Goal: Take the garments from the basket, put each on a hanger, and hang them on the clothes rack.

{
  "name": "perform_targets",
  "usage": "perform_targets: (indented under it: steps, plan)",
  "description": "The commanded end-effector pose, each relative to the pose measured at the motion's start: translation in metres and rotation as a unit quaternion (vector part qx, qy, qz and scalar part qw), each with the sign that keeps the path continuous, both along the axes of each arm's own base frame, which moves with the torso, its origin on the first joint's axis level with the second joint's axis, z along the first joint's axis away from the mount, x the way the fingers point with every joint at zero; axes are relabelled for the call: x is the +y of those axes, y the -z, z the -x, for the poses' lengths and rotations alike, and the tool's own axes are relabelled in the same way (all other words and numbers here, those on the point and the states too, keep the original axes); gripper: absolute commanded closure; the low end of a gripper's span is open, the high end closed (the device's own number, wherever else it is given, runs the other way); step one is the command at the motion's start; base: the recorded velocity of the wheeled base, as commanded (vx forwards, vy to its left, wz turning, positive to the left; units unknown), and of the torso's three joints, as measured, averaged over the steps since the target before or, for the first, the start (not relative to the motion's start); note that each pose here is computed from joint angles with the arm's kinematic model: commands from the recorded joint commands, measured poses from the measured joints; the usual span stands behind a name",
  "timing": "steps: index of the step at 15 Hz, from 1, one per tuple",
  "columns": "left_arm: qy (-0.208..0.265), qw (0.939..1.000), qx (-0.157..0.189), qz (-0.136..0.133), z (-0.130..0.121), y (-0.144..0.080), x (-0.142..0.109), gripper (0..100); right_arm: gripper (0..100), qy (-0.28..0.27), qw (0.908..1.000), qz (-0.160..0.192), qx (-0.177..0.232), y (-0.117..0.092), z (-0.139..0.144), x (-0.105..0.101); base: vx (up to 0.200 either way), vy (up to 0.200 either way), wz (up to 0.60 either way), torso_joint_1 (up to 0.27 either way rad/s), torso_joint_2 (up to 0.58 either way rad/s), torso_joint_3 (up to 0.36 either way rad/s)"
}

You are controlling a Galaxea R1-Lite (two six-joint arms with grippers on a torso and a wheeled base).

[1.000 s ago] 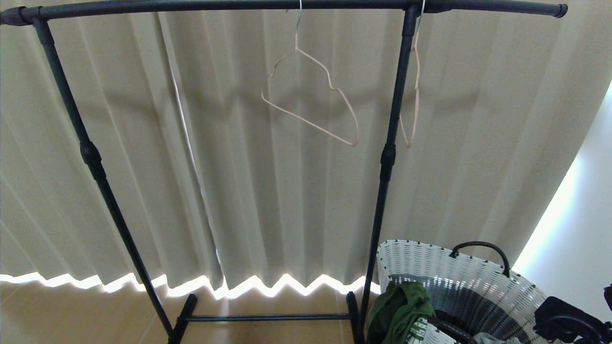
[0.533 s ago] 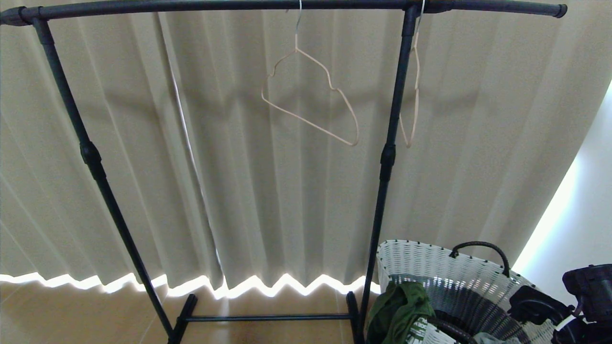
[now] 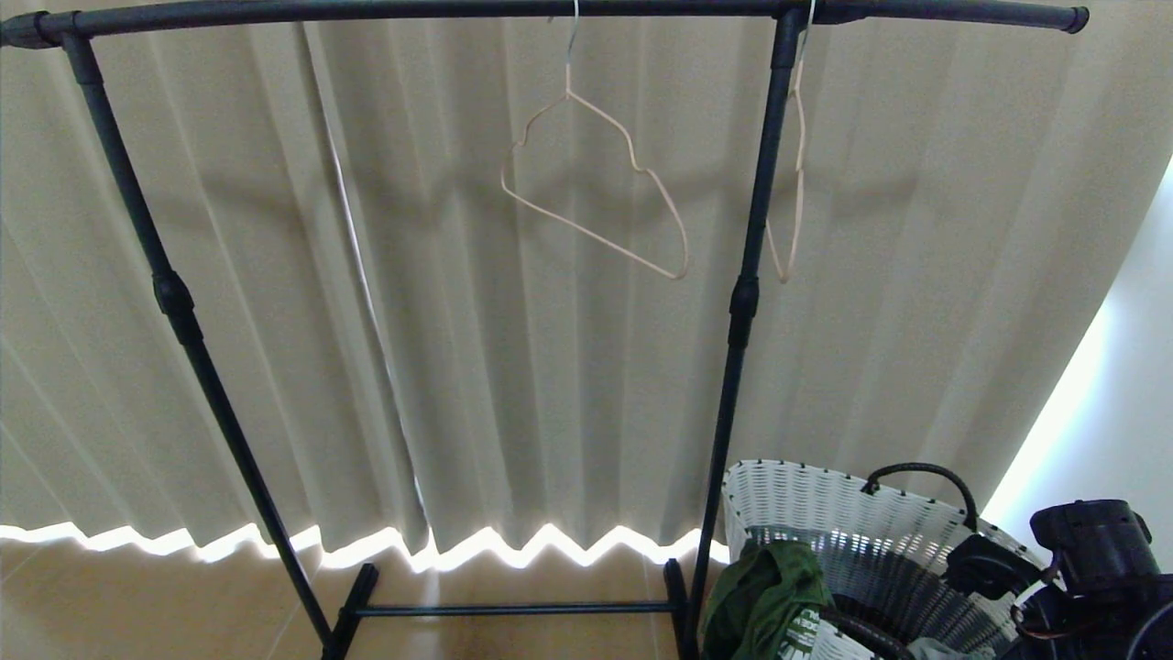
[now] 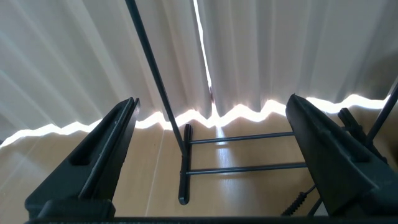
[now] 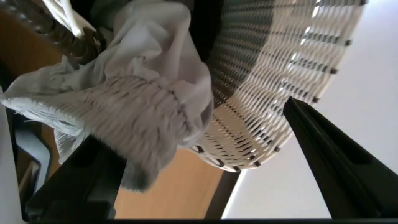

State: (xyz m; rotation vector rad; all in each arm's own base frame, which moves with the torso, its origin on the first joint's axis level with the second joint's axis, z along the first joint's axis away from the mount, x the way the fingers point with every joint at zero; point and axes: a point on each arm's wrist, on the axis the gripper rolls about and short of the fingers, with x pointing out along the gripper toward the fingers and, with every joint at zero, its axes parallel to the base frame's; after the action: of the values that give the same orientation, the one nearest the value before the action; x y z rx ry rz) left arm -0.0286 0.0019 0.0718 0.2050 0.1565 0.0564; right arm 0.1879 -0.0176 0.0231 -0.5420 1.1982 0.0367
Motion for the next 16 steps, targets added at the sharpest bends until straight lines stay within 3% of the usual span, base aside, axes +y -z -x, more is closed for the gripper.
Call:
perform_targets:
  steps: [1, 2, 4, 7, 10, 13, 14, 16]
  plan:
    - [0.000, 1.0000, 0.000, 0.000, 0.000, 0.000, 0.000, 0, 0, 0.001, 0.9999, -0.001, 0.012, 0.005, -0.001, 0.000, 0.000, 0.000, 0.00, 0.000, 0.00, 0.000]
    - [0.000, 1.0000, 0.000, 0.000, 0.000, 0.000, 0.000, 0, 100, 0.001, 0.9999, -0.001, 0.011, 0.005, -0.001, 0.000, 0.000, 0.000, 0.00, 0.000, 0.00, 0.000]
    - [0.000, 1.0000, 0.000, 0.000, 0.000, 0.000, 0.000, 0, 100, 0.001, 1.0000, 0.000, 0.003, 0.003, -0.002, 0.000, 0.000, 0.000, 0.00, 0.000, 0.00, 0.000]
    - [0.000, 1.0000, 0.000, 0.000, 0.000, 0.000, 0.000, 0, 100, 0.001, 0.9988, 0.003, -0.050, -0.012, 0.014, 0.001, 0.000, 0.000, 0.00, 0.000, 0.00, 0.000]
    - [0.001, 1.0000, 0.000, 0.000, 0.000, 0.000, 0.000, 0, 100, 0.003, 0.9878, 0.004, -0.156, -0.046, 0.036, 0.002, 0.000, 0.000, 0.00, 0.000, 0.00, 0.000]
    - [0.001, 1.0000, 0.000, 0.000, 0.000, 0.000, 0.000, 0, 100, 0.016, 0.9652, 0.012, -0.261, -0.078, 0.053, -0.001, 0.000, 0.000, 0.00, 0.000, 0.00, 0.000]
    - [0.001, 1.0000, 0.000, 0.000, 0.000, 0.000, 0.000, 0, 100, 0.025, 0.9525, 0.005, -0.303, -0.088, 0.060, 0.000, 0.000, 0.000, 0.00, 0.000, 0.00, 0.000]
    - [0.000, 1.0000, 0.000, 0.001, 0.000, 0.000, 0.000, 0, 100, 0.030, 0.9371, -0.012, -0.348, -0.099, 0.070, 0.001, 0.000, 0.000, 0.00, 0.000, 0.00, 0.000]
